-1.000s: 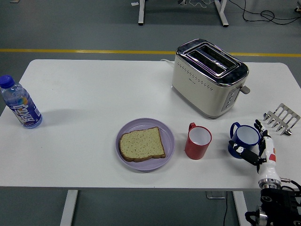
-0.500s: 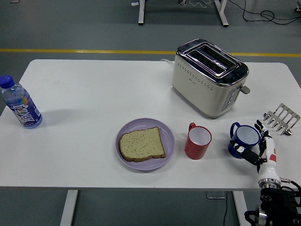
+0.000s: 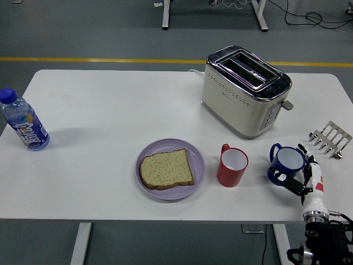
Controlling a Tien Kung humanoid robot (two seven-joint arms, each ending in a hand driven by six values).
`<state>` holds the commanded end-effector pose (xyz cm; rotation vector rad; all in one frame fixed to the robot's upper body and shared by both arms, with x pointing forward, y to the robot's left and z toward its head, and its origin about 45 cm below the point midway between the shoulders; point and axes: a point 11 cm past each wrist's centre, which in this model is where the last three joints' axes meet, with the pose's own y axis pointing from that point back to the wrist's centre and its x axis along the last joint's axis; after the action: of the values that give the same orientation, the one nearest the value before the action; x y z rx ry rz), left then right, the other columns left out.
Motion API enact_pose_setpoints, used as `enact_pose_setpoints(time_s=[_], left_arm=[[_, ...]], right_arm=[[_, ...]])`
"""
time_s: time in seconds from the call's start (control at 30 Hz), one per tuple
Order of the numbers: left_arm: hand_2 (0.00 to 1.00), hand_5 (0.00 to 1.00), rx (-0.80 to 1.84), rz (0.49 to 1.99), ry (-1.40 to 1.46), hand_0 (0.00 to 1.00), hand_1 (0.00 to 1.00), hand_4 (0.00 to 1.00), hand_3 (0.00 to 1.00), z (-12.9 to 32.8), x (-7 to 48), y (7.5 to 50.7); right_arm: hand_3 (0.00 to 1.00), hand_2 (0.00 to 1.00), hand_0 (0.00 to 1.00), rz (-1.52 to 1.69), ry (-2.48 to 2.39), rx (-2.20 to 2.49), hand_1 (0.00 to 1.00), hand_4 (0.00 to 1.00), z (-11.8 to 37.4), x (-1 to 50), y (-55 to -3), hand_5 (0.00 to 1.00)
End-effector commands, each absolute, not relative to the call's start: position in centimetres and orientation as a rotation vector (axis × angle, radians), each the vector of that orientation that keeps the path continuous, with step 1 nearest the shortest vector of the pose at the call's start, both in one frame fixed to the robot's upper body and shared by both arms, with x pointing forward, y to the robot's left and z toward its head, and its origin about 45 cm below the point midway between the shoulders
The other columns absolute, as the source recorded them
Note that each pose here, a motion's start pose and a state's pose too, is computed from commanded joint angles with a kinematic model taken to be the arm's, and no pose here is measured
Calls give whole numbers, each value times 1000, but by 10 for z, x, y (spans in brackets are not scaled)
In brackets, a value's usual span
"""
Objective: Pick up the cup,pour liquid into bread,place the cup on the desk
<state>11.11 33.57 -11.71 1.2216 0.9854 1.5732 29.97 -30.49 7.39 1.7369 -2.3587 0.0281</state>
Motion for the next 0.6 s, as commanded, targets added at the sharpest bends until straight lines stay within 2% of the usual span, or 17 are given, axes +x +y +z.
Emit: enact_pose_setpoints(time_s=[0.6], left_arm=[[695,998,1213,1579,987,683,689,253,548,-117,113,336]], right_arm=[[785,816,891,33,-2353,1737,743,998,74,303,-304,23]])
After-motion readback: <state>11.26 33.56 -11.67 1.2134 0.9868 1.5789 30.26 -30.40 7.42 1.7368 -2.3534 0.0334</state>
